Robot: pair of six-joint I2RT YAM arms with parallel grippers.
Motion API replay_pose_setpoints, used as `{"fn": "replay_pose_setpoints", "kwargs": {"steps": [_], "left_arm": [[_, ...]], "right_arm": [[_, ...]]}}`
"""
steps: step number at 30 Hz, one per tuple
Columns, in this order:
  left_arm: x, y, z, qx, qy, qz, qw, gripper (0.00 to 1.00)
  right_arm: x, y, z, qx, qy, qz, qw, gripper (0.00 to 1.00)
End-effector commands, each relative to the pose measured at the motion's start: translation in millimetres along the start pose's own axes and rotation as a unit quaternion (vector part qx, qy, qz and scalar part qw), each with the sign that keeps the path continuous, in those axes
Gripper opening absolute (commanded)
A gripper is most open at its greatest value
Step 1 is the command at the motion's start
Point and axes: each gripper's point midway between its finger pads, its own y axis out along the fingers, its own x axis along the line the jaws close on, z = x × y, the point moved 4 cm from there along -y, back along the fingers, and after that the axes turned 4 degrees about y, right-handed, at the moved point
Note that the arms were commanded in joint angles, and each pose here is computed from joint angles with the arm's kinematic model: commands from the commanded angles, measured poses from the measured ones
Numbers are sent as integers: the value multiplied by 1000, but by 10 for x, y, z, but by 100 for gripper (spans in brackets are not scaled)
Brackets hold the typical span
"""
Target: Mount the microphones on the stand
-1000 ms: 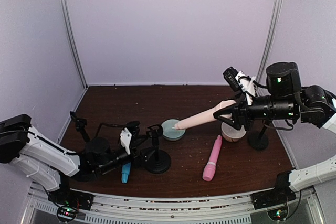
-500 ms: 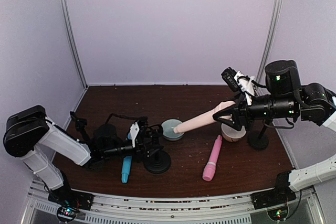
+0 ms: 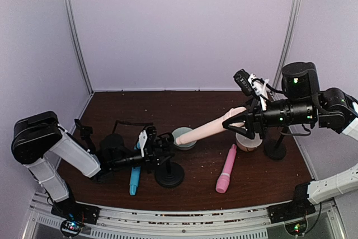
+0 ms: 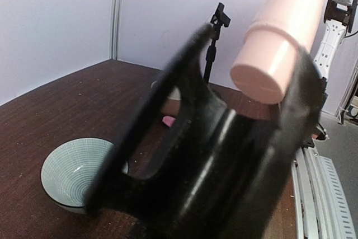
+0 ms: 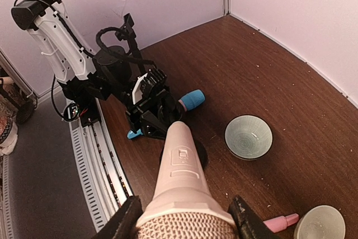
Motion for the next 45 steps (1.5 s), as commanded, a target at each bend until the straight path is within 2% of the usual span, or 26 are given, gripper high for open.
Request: {"fn": "replay_pose_setpoints", "kwargs": {"steps": [1,3,7,13,18,26,30,33,39,42,45], "left_arm": [[41,-49,-140,-36,2,-23,999,39],[126,-108,-113,-31,-6,-62,998,50],[236,-271,-129,-38,-15,-147,988,60],[161,-313,-178,-32,-17,-238,971,61],[206,-398,-186,-44,-52,-313,947,55],[124,-320,-229,-48,-40,-287,956,41],[87,-259,-295,-58,-25,-272,960,39],[34,-193,-341,-62,-1,-251,966,31],[-187,1,-406,-54,102,-141,983,19],[-194,57,-376,-45,106,-88,989,13],[-198,65,-307,-36,110,-54,992,13]], "right_arm": [[31,-6,-86,-19,3,-12,1000,0],[25,-14,-81,-20,5,-10,1000,0],[13,-25,-62,-23,5,-7,1000,0],[9,15,-60,-22,3,-7,1000,0],[13,16,-69,-25,4,-8,1000,0],[15,22,-45,-23,3,-10,1000,0],[19,-14,-60,-30,7,-11,999,0],[12,-44,-51,-32,8,-8,999,0],[-13,-106,-27,-35,9,1,999,0],[-29,-152,-21,-38,10,8,999,0],[-51,-186,-8,-40,10,16,999,0]]}}
